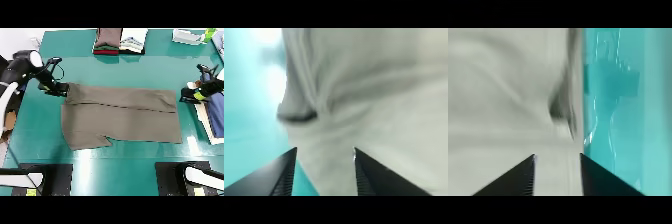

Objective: Fold the shirts.

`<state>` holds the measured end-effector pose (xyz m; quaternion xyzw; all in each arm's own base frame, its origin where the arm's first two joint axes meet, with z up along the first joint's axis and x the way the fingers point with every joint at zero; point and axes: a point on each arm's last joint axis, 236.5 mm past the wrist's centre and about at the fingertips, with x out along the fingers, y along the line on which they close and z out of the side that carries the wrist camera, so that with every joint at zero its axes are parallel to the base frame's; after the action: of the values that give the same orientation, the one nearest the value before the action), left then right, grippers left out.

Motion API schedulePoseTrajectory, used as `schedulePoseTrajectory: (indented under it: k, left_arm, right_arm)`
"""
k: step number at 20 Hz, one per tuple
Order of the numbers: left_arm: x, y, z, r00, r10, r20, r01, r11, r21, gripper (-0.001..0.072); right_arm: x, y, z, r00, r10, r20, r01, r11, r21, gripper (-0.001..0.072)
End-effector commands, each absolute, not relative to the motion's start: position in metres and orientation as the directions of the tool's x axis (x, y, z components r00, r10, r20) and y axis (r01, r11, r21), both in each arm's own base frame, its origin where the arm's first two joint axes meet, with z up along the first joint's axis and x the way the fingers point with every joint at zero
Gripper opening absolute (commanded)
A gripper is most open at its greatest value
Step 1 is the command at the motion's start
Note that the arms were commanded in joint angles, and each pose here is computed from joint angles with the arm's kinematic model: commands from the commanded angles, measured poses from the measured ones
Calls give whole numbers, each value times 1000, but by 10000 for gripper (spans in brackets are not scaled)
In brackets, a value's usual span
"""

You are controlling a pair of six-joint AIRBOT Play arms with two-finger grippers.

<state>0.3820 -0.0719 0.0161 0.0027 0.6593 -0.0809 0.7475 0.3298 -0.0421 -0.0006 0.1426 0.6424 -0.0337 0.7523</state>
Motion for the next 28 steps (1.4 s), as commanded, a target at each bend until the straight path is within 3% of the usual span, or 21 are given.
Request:
schedulePoseTrajectory:
  k: [1, 7, 13, 16, 18, 19, 25, 28]
  left_arm:
    - [339, -70, 32, 189, -132, -973, 86, 989, -117, 436]
    - [261, -68, -1, 145, -164, -976, 30, 986, -161, 437]
    - [255, -68, -10, 137, -163, -977, 26, 987, -161, 437]
    - [255, -68, -10, 137, -163, -977, 26, 987, -161, 437]
    - [255, -68, -10, 135, -165, -977, 24, 986, -164, 436]
    - [253, -68, -11, 127, -165, -978, 10, 986, -165, 436]
    - [208, -68, -30, 44, -180, -983, -39, 983, -182, 418]
    - [183, -88, -52, -23, -267, -963, -71, 962, -265, 420]
  right_arm:
    - [270, -46, -7, 111, 147, -983, 299, 938, 174, 501]
    - [182, -29, -62, -41, 207, -977, 396, 902, 174, 511]
    - [159, -14, -96, -148, 271, -951, 433, 882, 183, 498]
    - [171, -7, -93, -101, 250, -963, 382, 903, 195, 422]
    - [183, -1, -87, -43, 217, -975, 315, 929, 193, 236]
    - [186, 2, -84, -19, 205, -979, 286, 939, 191, 30]
    - [196, 10, -68, 70, 185, -980, 243, 950, 196, 19]
    - [194, 10, -71, 51, 190, -981, 247, 949, 196, 19]
